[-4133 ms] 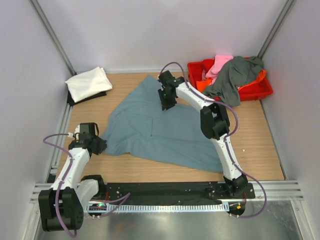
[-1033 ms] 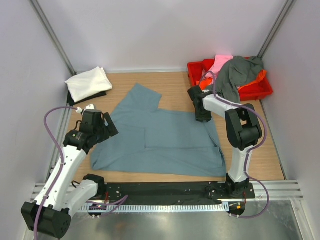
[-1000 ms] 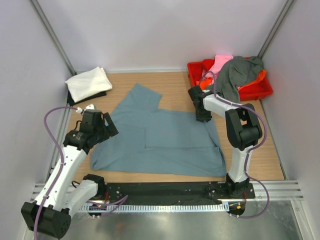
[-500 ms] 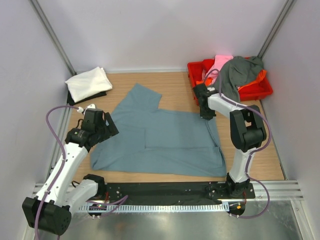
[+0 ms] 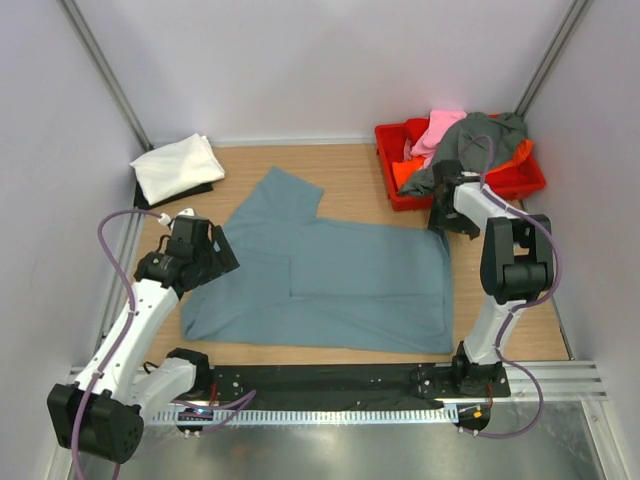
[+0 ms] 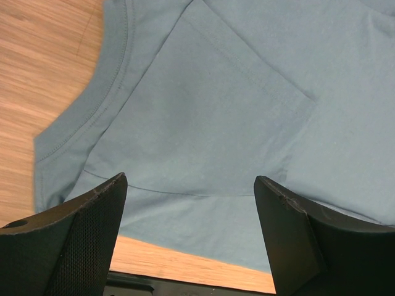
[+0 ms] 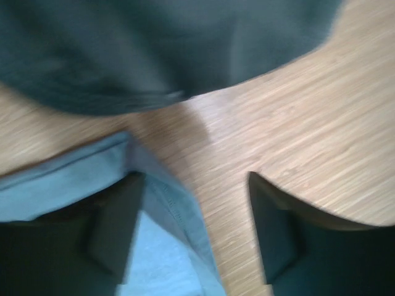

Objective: Fold and stack the t-shirts
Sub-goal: Fold the tshirt

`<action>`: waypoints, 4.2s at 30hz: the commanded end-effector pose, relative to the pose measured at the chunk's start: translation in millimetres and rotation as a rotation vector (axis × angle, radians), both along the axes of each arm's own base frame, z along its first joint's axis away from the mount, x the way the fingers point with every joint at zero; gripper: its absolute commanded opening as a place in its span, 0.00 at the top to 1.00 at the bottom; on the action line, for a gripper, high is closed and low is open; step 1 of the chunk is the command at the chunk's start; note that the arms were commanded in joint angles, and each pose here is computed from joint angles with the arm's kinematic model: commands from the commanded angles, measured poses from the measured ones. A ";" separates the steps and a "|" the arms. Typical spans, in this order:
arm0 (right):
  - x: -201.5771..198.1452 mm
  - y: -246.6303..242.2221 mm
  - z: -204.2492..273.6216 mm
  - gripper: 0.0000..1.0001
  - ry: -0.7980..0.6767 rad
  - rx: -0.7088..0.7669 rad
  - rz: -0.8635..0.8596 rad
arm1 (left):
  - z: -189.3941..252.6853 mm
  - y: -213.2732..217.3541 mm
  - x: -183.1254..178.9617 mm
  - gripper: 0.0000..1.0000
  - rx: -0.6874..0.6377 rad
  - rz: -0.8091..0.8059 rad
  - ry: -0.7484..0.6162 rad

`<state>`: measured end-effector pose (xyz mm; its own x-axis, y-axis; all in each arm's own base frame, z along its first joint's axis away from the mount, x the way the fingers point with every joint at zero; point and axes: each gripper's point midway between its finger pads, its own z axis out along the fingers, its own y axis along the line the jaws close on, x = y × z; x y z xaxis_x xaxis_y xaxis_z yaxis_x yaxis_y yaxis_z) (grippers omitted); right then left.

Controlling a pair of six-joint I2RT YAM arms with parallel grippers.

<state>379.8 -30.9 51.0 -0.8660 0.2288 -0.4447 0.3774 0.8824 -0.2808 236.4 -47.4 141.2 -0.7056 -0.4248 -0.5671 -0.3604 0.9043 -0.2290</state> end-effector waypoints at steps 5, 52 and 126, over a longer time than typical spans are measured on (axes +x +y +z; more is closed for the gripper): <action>5.1 -50.4 35.0 0.05 -0.087 -0.019 -0.144 | 0.7 -2.0 6.6 0.16 -0.003 -0.018 -0.017; 20.0 223.9 5.2 0.13 -0.076 0.500 0.473 | -0.3 10.8 19.9 0.14 -0.116 0.266 -0.190; -0.9 68.4 83.7 0.12 -0.473 0.378 0.106 | 138.6 -78.3 226.2 1.00 -0.077 -0.407 -0.312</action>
